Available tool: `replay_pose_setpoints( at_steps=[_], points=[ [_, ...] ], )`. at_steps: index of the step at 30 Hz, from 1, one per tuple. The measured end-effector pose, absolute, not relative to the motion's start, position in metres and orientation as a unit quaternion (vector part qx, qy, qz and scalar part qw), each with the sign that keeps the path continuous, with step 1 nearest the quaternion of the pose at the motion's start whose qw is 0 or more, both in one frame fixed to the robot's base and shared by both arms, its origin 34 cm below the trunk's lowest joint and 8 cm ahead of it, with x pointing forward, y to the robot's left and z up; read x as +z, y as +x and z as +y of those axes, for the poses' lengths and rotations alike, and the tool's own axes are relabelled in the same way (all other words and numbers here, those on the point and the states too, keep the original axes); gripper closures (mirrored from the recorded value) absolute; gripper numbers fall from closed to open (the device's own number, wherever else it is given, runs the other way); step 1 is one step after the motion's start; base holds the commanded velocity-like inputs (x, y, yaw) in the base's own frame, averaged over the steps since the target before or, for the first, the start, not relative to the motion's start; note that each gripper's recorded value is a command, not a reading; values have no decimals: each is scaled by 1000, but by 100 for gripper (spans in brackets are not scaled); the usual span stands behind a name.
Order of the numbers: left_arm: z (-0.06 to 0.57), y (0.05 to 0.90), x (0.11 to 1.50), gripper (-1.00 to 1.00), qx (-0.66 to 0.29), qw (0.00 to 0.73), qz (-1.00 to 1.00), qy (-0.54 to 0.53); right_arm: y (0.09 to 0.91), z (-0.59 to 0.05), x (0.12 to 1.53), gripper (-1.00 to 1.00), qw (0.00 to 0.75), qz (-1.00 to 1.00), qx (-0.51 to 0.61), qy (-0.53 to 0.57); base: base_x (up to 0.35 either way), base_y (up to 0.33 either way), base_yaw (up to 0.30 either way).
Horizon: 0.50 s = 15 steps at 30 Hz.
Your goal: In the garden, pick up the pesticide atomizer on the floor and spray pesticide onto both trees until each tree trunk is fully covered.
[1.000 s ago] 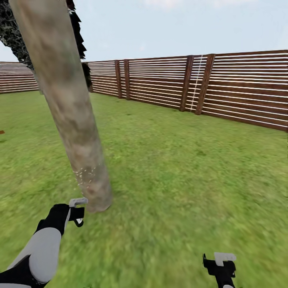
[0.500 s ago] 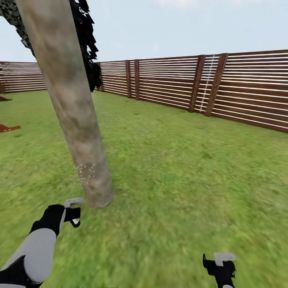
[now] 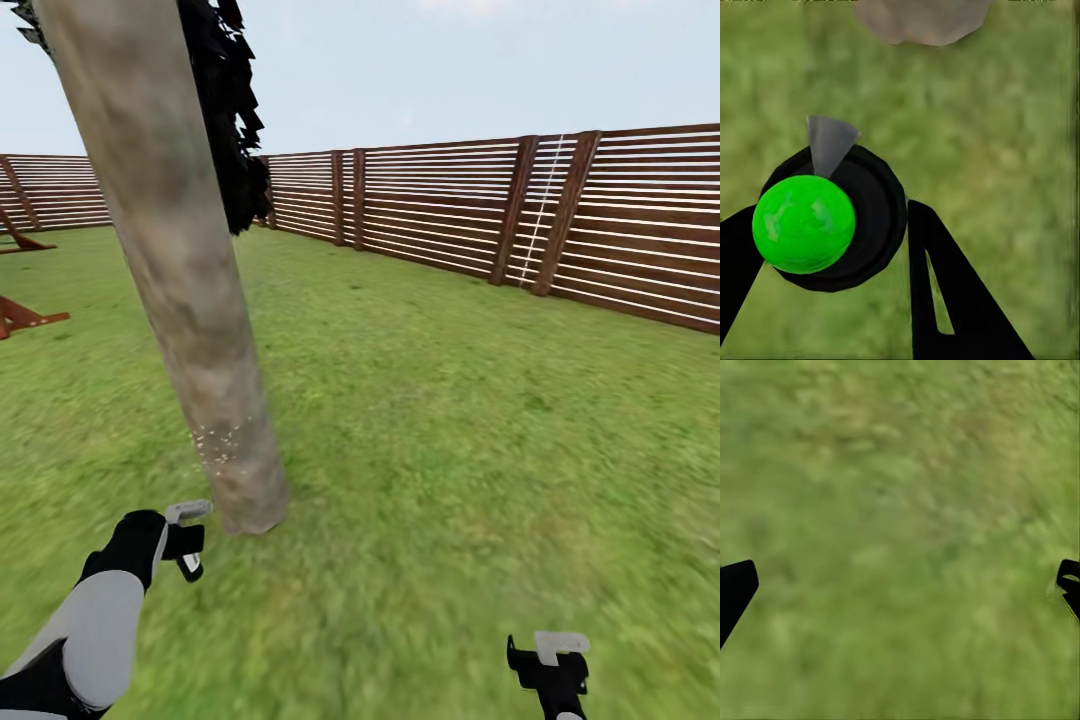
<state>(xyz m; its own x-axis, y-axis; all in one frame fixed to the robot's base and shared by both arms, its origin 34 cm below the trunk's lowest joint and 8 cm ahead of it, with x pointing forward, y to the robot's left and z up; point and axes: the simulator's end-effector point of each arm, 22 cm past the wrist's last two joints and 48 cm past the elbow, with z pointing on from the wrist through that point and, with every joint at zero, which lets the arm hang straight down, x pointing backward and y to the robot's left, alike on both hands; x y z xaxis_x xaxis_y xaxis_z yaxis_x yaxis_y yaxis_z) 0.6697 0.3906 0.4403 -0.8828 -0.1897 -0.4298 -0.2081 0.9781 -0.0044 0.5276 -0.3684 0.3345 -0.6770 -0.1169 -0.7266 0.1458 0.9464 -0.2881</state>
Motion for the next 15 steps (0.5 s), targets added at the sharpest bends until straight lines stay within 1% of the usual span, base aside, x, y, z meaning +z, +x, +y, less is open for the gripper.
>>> replay_pose_setpoints(
  at_steps=[7,12,15],
  points=[
    [388,669,439,100,19,217,971,-102,528,-368,335,-100,402,901,-163,8,114,-251,0],
    [389,669,439,100,20,217,971,-101,528,-368,335,-100,402,901,-164,8,8,-272,0],
    [389,669,439,100,21,217,971,-101,528,-367,334,-100,402,901,-163,8,-21,-273,128]
  ],
)
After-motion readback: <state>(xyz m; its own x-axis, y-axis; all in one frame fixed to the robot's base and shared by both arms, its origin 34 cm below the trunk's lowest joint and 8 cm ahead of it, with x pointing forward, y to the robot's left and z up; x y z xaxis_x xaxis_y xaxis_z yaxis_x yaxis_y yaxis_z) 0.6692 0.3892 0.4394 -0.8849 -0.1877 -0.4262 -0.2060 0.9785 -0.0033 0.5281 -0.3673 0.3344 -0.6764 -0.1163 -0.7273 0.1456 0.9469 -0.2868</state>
